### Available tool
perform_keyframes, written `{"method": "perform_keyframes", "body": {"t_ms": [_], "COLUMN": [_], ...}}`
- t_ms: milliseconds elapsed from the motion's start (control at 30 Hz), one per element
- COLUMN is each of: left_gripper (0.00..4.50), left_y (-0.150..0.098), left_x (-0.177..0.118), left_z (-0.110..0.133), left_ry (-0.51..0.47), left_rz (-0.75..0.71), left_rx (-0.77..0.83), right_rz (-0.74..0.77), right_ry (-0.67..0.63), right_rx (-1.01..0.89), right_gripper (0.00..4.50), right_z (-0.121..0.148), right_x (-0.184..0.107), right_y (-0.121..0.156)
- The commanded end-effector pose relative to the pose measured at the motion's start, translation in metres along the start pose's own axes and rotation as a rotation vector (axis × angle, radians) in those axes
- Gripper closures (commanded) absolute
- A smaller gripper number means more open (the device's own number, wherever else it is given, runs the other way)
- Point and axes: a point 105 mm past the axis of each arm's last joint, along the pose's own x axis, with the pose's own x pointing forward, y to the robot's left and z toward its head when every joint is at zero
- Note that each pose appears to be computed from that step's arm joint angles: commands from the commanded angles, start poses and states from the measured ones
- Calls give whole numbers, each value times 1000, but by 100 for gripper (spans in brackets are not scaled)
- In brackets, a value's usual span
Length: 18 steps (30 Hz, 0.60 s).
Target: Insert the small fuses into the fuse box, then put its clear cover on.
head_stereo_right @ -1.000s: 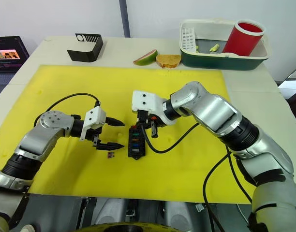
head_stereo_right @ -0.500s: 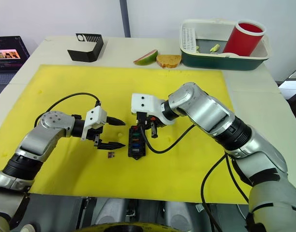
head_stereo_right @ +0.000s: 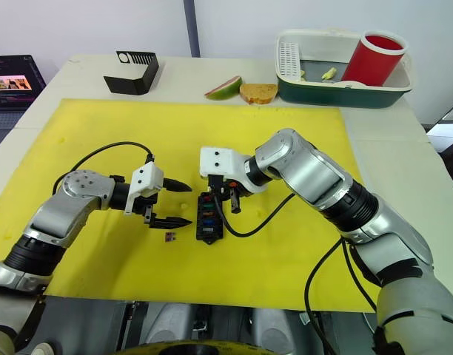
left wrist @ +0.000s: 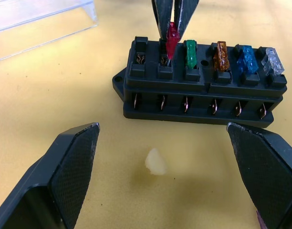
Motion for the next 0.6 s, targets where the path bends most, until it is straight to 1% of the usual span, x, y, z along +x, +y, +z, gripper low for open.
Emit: {"method": "perform_keyframes", "body": {"t_ms": [33,300,600], "left_gripper": [1,1,1], "left_y": [2,0,-3], "left_x": [-3,-2,-1], "left_z": [10,10,9], "left_ry": [-26,-26,-23], "left_rz": [21,23,13], "left_rx": [36,37,37], "right_rz": [11,18,-8], "right_ry": [-5,19,39], "right_rx": [-32,-48,-37], "right_gripper": [450,450,450], "right_z": [6,1,-1], "right_x": [0,4,8], "right_y": [2,4,-2]}}
